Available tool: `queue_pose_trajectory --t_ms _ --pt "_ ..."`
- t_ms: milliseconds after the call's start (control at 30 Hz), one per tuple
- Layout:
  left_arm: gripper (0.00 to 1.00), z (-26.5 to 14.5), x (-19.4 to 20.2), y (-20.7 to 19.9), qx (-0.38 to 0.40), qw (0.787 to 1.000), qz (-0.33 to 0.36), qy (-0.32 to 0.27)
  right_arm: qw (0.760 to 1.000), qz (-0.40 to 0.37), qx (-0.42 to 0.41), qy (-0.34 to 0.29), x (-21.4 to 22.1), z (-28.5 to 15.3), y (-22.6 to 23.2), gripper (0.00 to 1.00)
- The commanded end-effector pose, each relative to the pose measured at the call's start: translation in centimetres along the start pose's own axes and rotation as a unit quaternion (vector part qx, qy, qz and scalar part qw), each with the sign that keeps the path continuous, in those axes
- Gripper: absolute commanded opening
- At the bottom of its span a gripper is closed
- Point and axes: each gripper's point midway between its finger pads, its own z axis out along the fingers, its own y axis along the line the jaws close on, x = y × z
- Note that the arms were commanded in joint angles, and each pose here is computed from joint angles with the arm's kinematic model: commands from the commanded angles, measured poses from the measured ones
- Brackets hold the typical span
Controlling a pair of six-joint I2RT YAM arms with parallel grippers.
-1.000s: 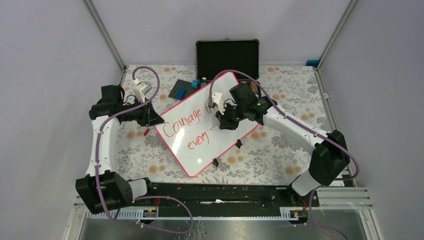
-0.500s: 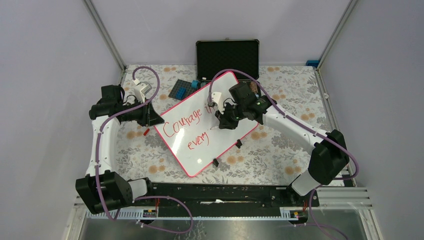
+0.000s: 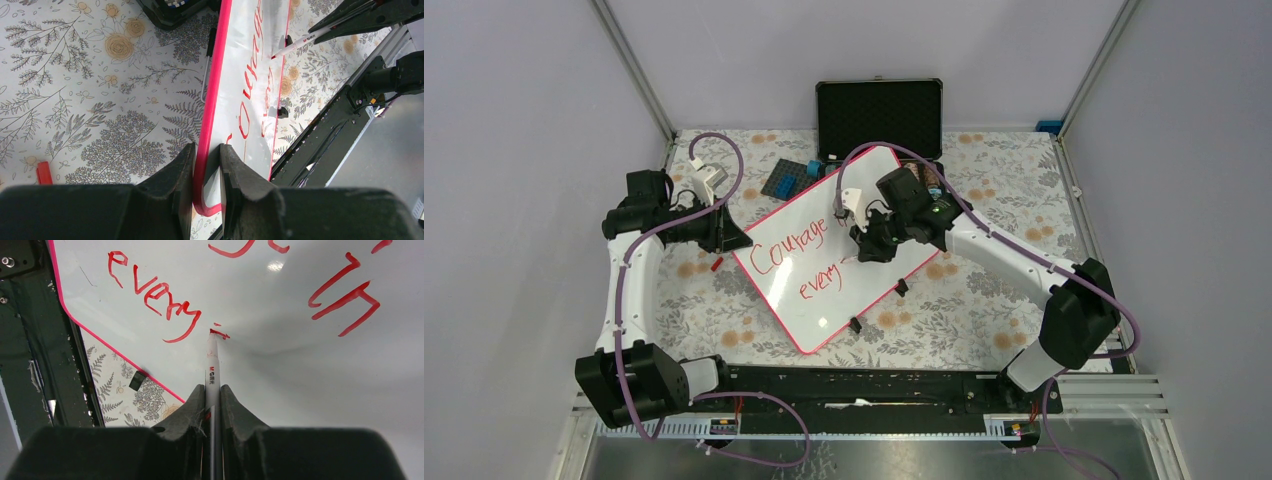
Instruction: Write a sentence on the whiteboard
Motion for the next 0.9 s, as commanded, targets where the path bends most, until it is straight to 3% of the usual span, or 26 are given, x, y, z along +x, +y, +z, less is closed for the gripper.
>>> queue_pose_trajectory --t_ms 0,867 --pt "0.02 0.4 0.2 0.9 -0.009 1.000 0.023 0.005 1.000 -0.016 0.005 -0.016 -1.7 -0.2 0.0 0.00" --pt "0.02 0.4 0.1 1.0 -0.008 1.000 0.021 0.005 0.999 -0.008 0.037 0.018 2.0 -1.5 -1.5 0.00"
